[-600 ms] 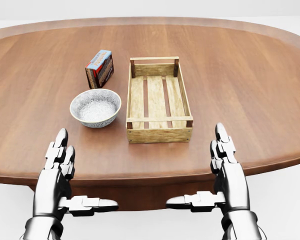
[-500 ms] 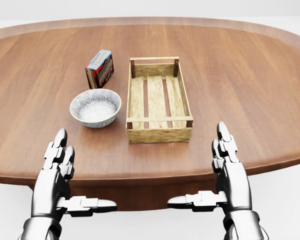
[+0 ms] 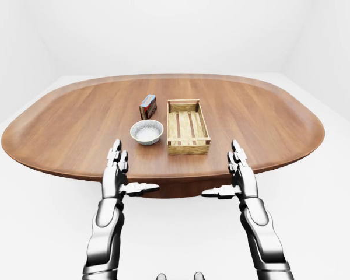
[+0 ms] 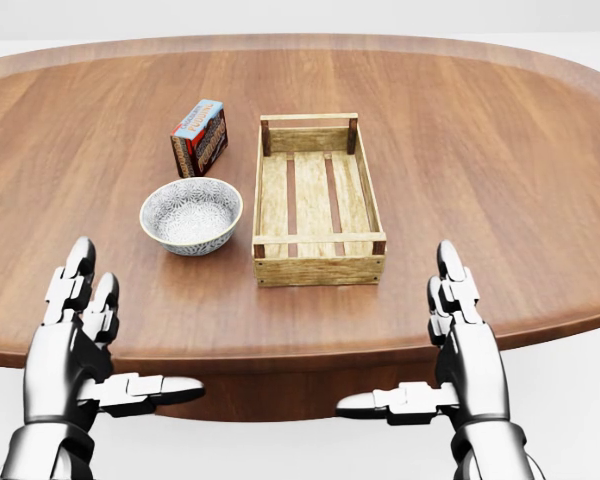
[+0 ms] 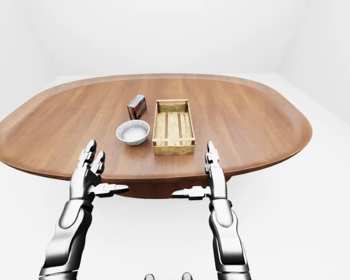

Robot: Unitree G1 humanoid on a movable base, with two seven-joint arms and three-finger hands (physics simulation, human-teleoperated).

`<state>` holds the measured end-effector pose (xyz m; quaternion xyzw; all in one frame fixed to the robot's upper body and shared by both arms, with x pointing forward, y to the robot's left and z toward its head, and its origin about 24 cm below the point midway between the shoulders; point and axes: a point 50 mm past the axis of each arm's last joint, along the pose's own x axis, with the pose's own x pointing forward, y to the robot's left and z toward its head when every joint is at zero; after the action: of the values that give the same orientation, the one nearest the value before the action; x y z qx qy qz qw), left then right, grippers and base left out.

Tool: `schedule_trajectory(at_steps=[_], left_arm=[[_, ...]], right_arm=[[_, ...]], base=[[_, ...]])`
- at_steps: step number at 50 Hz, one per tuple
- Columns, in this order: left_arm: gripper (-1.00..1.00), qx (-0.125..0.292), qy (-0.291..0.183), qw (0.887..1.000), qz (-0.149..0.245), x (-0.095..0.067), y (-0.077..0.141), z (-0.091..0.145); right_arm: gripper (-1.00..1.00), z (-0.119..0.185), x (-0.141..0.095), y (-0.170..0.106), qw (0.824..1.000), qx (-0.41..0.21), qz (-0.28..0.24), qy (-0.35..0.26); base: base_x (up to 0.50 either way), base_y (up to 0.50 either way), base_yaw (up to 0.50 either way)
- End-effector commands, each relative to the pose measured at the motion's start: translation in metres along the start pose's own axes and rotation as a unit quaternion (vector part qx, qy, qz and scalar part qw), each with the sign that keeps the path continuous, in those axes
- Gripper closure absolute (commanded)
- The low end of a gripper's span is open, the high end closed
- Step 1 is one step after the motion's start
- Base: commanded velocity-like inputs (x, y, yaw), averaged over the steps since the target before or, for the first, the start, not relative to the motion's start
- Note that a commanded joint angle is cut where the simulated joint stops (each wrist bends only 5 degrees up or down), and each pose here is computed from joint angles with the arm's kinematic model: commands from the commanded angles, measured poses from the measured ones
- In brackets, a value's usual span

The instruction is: Pick up the bowl on the left and put it in the tray.

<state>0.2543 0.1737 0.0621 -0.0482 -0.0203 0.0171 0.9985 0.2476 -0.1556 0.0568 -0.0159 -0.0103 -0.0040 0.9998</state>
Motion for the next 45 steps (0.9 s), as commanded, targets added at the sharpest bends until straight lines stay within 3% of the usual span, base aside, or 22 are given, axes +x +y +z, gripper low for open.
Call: schedule_trajectory(at_steps=[1, 13, 28, 38, 45], left_arm=[[-1.00, -0.017, -0.056, 0.998, 0.026, 0.004, 0.018, 0.028], [-1.00, -0.020, -0.086, 0.995, 0.045, 0.003, 0.028, 0.042], [-1.00, -0.017, -0.090, 0.994, 0.064, 0.007, 0.038, 0.046], [-1.00, -0.023, -0.101, 0.992, 0.075, 0.008, 0.046, 0.052], [-1.00, -0.025, -0.102, 0.991, 0.084, 0.009, 0.051, 0.053]], right_arm=[[-1.00, 0.003, -0.002, 0.002, 1.000, -0.003, 0.002, -0.004], [-1.00, 0.014, -0.005, 0.001, 1.000, -0.008, -0.001, -0.028], [-1.00, 0.057, -0.027, -0.004, 0.992, -0.028, -0.005, -0.119], [-1.00, 0.105, -0.060, 0.000, 0.974, -0.064, -0.001, -0.219], [-1.00, 0.147, -0.093, 0.006, 0.944, -0.080, 0.011, -0.320]], base=[[0.00, 0.00, 0.00], [0.00, 0.00, 0.00], [0.00, 0.00, 0.00], [0.00, 0.00, 0.00], [0.00, 0.00, 0.00]])
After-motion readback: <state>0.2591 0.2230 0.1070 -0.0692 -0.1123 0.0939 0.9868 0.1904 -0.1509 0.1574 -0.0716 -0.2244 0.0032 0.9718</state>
